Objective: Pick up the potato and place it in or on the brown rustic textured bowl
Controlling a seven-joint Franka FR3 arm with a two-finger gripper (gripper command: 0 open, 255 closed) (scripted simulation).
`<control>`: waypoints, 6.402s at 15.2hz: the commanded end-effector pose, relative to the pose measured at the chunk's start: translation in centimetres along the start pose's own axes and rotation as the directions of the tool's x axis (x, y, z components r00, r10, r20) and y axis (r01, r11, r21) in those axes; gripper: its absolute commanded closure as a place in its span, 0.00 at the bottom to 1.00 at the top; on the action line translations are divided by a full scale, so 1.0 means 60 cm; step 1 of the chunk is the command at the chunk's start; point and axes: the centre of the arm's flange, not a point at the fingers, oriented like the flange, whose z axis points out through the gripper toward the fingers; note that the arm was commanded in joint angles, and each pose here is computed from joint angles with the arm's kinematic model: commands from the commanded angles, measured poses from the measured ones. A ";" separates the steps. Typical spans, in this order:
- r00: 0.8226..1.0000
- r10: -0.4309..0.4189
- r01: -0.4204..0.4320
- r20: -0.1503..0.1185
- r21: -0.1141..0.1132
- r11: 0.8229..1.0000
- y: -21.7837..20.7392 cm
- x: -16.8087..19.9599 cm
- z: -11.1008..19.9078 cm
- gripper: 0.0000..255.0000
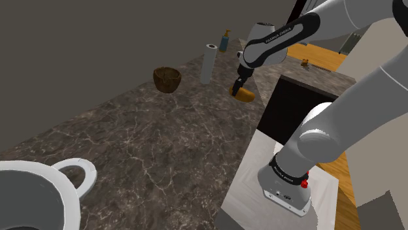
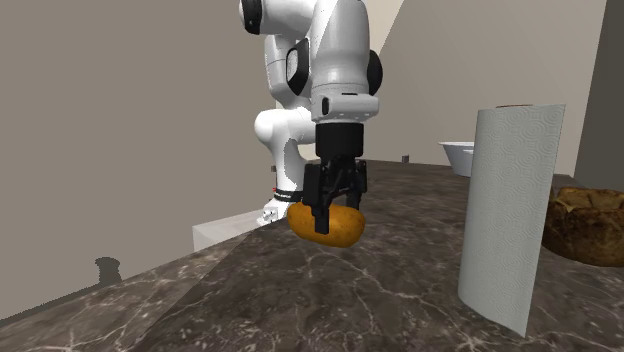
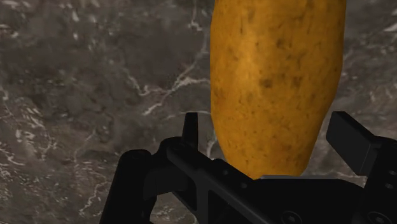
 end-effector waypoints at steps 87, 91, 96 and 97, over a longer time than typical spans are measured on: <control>1.000 0.000 0.000 0.000 0.000 1.000 -0.331 0.579 -0.191 1.00; 1.000 0.000 0.000 0.000 0.000 1.000 -0.333 0.578 -0.161 1.00; 1.000 0.000 0.000 0.000 0.000 1.000 -0.333 0.578 -0.161 1.00; 1.000 0.000 0.000 0.000 0.000 1.000 -0.333 0.578 -0.161 1.00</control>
